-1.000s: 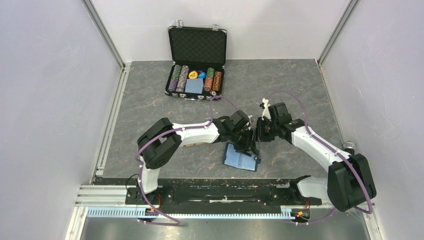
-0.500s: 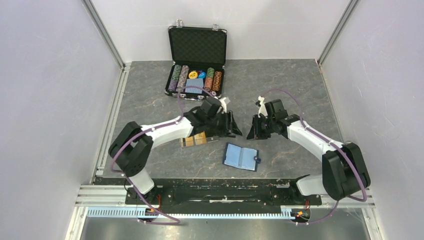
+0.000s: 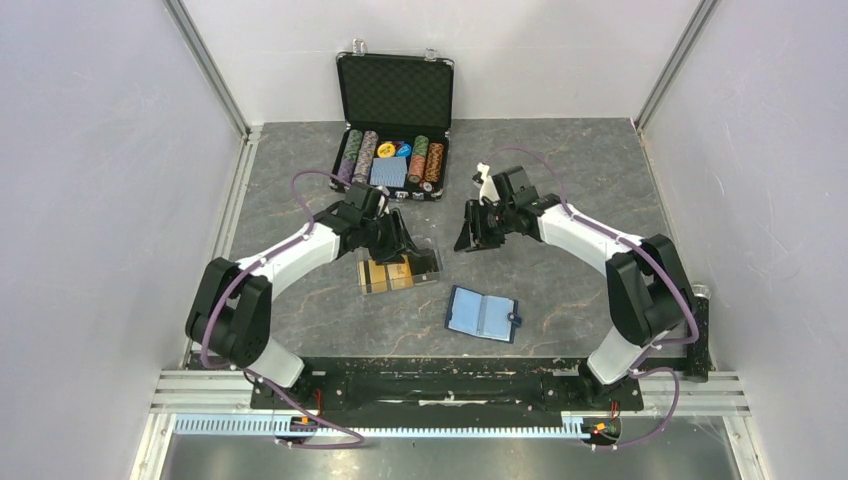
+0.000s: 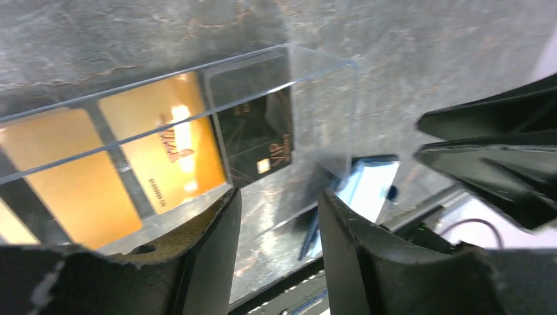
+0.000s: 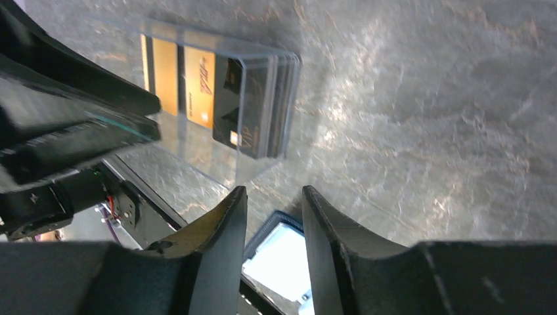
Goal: Put the credit cards into the card holder
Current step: Pick up the credit card from the storage box.
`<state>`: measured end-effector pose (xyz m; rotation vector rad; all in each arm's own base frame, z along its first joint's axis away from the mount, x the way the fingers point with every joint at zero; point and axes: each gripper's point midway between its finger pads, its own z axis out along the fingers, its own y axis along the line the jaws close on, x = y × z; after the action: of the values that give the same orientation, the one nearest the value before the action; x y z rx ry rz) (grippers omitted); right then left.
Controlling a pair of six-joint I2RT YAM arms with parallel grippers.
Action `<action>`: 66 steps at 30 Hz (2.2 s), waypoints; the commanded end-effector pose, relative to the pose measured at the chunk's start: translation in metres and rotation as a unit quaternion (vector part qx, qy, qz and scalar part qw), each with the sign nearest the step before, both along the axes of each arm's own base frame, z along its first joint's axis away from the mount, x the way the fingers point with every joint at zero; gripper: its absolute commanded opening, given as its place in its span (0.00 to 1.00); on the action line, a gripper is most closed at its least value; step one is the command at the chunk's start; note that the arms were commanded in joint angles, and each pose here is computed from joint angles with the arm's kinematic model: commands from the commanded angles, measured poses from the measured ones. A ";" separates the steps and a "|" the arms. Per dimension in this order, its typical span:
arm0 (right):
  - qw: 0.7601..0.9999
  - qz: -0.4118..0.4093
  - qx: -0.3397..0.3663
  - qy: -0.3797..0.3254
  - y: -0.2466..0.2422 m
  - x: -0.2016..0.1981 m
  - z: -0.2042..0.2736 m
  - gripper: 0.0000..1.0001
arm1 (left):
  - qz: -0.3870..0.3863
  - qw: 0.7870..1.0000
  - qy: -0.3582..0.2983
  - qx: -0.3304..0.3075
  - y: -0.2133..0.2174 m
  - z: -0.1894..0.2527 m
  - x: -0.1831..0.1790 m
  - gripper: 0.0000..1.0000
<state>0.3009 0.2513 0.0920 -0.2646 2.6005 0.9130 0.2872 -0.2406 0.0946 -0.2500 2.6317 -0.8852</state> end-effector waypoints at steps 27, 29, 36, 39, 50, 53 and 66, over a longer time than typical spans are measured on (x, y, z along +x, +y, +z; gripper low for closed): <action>1.000 0.029 -0.010 -0.005 0.004 0.002 0.000 0.49 | -0.061 0.986 0.068 0.141 0.005 -0.067 0.000 0.09; 1.000 0.029 -0.010 -0.002 0.004 0.001 -0.001 0.49 | -0.063 0.985 0.064 0.145 0.006 -0.064 0.001 0.02; 1.000 0.028 -0.013 -0.001 0.002 -0.001 -0.003 0.49 | -0.075 0.981 0.054 0.173 0.007 -0.058 0.001 0.02; 1.000 0.028 -0.015 -0.001 0.001 -0.001 -0.004 0.49 | -0.083 0.977 0.048 0.188 0.007 -0.056 0.001 0.02; 0.999 0.027 -0.019 0.002 -0.002 -0.004 -0.008 0.49 | -0.102 0.979 0.027 0.176 -0.012 -0.038 0.005 0.07; 0.999 0.027 -0.019 0.002 -0.002 -0.005 -0.008 0.49 | -0.104 0.977 0.029 0.183 -0.011 -0.037 0.006 0.15; 0.999 0.025 -0.023 0.003 -0.004 -0.008 -0.012 0.49 | -0.151 0.960 0.058 0.227 -0.002 -0.058 -0.001 0.25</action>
<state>0.2895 0.2471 0.0670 -0.3106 2.6955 0.8809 0.2792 -0.2385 0.0298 0.1307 2.9642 -0.3400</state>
